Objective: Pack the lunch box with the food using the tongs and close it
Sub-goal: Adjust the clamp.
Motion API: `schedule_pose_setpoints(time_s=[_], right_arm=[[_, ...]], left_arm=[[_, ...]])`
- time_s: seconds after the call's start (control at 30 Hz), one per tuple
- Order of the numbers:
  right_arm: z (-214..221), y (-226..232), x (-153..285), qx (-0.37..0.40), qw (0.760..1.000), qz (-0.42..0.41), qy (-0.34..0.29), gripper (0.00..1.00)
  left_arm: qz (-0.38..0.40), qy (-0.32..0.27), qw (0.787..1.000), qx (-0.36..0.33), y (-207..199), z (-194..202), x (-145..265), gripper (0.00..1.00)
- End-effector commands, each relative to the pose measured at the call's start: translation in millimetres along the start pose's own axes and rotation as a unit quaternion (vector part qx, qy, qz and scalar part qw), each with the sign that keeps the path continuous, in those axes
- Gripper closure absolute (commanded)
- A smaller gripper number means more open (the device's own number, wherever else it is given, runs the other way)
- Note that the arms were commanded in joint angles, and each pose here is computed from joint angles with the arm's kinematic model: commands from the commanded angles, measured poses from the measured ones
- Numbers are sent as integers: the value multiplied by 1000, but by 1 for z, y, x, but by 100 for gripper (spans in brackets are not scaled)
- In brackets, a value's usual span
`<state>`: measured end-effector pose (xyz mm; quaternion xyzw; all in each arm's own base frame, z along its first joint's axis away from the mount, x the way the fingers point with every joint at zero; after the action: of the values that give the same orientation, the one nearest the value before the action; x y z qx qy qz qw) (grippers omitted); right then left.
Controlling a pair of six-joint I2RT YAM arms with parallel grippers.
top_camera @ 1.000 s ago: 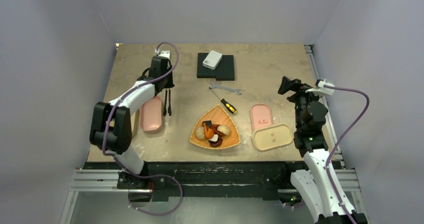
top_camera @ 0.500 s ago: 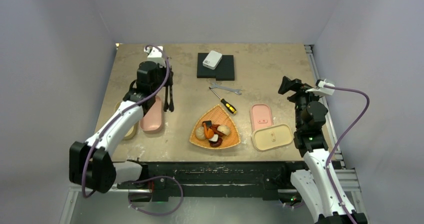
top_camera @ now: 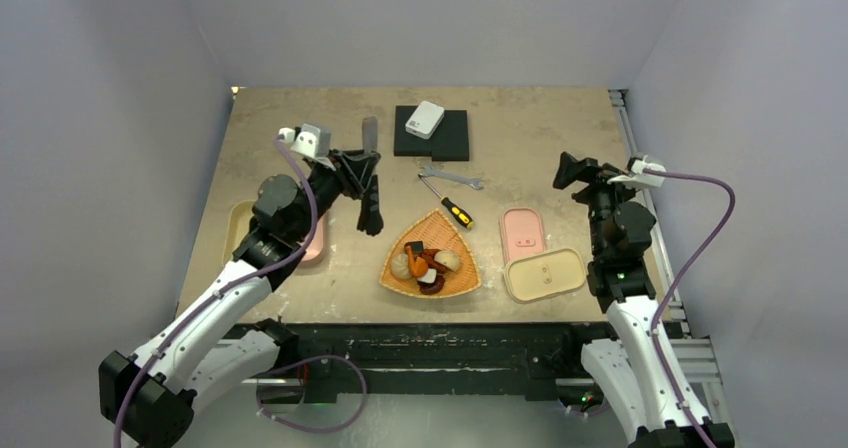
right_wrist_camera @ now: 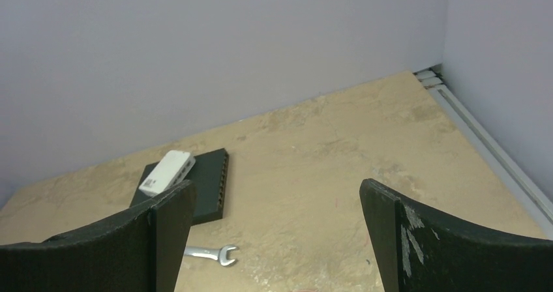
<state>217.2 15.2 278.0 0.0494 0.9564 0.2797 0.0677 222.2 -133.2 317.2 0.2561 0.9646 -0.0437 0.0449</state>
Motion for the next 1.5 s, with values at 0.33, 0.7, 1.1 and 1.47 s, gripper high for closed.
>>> schedule_pose_setpoints(time_s=[0.33, 0.7, 1.1, 1.47], right_arm=[[35, 121, 21, -23, 894, -420, 155, 1], [98, 207, 46, -63, 835, -503, 213, 1], [156, 231, 32, -34, 854, -448, 263, 7], [189, 235, 38, -11, 847, -443, 293, 39]], left_arm=[[-20, -24, 992, 121, -21, 9, -18, 77], [-37, 32, 988, 150, -21, 27, -25, 77], [-39, 46, 984, 167, -22, 34, -18, 77], [-66, 71, 981, 171, -19, 39, -10, 75]])
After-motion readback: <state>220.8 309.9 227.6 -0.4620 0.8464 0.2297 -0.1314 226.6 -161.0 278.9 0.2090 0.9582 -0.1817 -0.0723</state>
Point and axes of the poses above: each gripper's point midway between its finger pads, its own x axis back along the fingers, its own y axis along the line the jaws close on, z = x × y, the point moved 10 cm from there along x, back along the fingers, and after that the axes turned 13 degrees about -x, right-handed, at the moved point
